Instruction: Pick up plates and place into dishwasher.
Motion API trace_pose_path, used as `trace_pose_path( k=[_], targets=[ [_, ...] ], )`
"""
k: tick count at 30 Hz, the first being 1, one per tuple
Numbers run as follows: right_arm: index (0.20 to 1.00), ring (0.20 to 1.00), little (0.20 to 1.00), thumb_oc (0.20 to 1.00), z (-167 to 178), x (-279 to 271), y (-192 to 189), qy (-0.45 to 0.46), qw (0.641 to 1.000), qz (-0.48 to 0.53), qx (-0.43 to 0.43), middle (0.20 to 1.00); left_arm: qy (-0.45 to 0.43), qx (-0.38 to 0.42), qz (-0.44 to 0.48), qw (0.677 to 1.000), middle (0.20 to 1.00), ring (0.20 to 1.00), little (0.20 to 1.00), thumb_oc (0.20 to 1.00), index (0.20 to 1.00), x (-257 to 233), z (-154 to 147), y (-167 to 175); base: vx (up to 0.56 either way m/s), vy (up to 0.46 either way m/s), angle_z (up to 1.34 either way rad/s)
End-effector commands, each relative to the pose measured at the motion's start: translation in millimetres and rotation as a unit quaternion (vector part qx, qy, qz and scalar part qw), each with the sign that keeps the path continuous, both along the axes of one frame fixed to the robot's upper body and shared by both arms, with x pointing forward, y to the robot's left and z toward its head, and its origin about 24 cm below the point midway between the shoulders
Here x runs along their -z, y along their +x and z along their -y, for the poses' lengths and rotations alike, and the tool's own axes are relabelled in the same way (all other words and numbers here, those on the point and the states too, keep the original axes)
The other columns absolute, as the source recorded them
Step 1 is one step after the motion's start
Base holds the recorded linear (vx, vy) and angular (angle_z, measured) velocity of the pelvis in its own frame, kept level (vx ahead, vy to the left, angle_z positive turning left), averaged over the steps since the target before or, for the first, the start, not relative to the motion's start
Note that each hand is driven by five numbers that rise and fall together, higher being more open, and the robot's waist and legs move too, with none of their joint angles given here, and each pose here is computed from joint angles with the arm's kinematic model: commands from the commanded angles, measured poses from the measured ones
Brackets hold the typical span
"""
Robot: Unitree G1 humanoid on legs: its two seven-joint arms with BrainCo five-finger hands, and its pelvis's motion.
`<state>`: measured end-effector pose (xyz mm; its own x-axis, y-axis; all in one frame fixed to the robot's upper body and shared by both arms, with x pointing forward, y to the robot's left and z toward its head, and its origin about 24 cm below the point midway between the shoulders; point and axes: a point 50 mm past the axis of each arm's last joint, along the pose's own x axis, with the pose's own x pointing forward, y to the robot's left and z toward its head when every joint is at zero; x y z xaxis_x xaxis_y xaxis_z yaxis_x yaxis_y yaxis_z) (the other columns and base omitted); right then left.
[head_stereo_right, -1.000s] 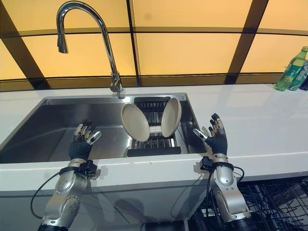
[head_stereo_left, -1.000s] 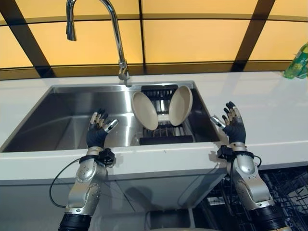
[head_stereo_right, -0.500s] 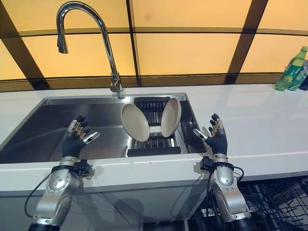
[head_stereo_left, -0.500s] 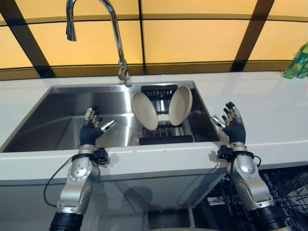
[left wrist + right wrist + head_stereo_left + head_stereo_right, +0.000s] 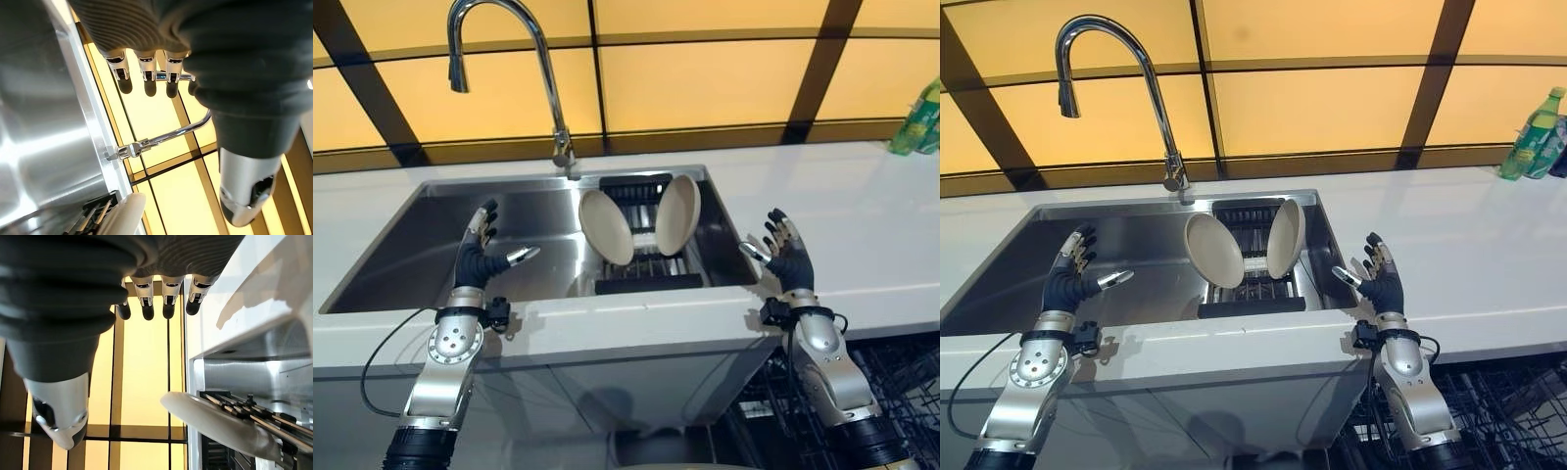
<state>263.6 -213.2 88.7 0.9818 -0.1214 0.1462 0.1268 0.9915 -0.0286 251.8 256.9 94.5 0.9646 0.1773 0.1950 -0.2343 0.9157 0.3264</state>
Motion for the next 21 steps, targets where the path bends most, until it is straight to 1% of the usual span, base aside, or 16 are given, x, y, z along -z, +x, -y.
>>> trace_pose_path(
  k=[1,2,5,6,7,10,19,21],
  targets=[
    [1.0,1.0,1.0,1.0,1,-32,8,-0.006,0.998,0.069,-0.014,1.0,0.092,-0.025,0.057,0.994,1.0,1.0,1.0,1.0,1.0,-31,-18,8,0.09,0.229,-0.23],
    [1.0,1.0,1.0,1.0,1,-32,7,-0.011,0.998,0.065,-0.018,1.0,0.124,-0.033,0.063,0.99,1.0,1.0,1.0,1.0,1.0,-34,-20,9,0.1,0.212,0.0],
    [1.0,1.0,1.0,1.0,5,-32,8,-0.015,0.998,0.059,-0.017,1.0,0.17,-0.044,0.071,0.982,1.0,1.0,1.0,1.0,1.0,-42,-24,18,0.12,0.177,-0.12],
    [1.0,1.0,1.0,1.0,5,-32,8,-0.015,0.998,0.059,-0.017,1.0,0.174,-0.044,0.072,0.981,1.0,1.0,1.0,1.0,1.0,-43,-24,19,0.12,0.193,-0.07],
    [1.0,1.0,1.0,1.0,8,-31,10,-0.019,0.998,0.055,-0.016,1.0,0.2,-0.046,0.079,0.976,1.0,1.0,1.0,1.0,1.0,-48,-24,24,0.1,0.189,-0.03],
    [1.0,1.0,1.0,1.0,10,-31,12,-0.034,0.998,0.048,-0.022,1.0,0.225,-0.05,0.09,0.969,1.0,1.0,1.0,1.0,1.0,-53,-20,29,0.11,0.221,-0.04],
    [1.0,1.0,1.0,1.0,26,-42,14,-0.069,0.996,0.049,-0.015,1.0,0.274,-0.077,0.113,0.952,1.0,1.0,1.0,1.0,1.0,-54,-19,31,0.08,0.137,-0.09],
    [1.0,1.0,1.0,1.0,28,-48,16,-0.076,0.996,0.053,-0.016,1.0,0.311,-0.087,0.127,0.938,1.0,1.0,1.0,1.0,1.0,-55,-16,32,0.04,0.11,-0.04]
  ],
)
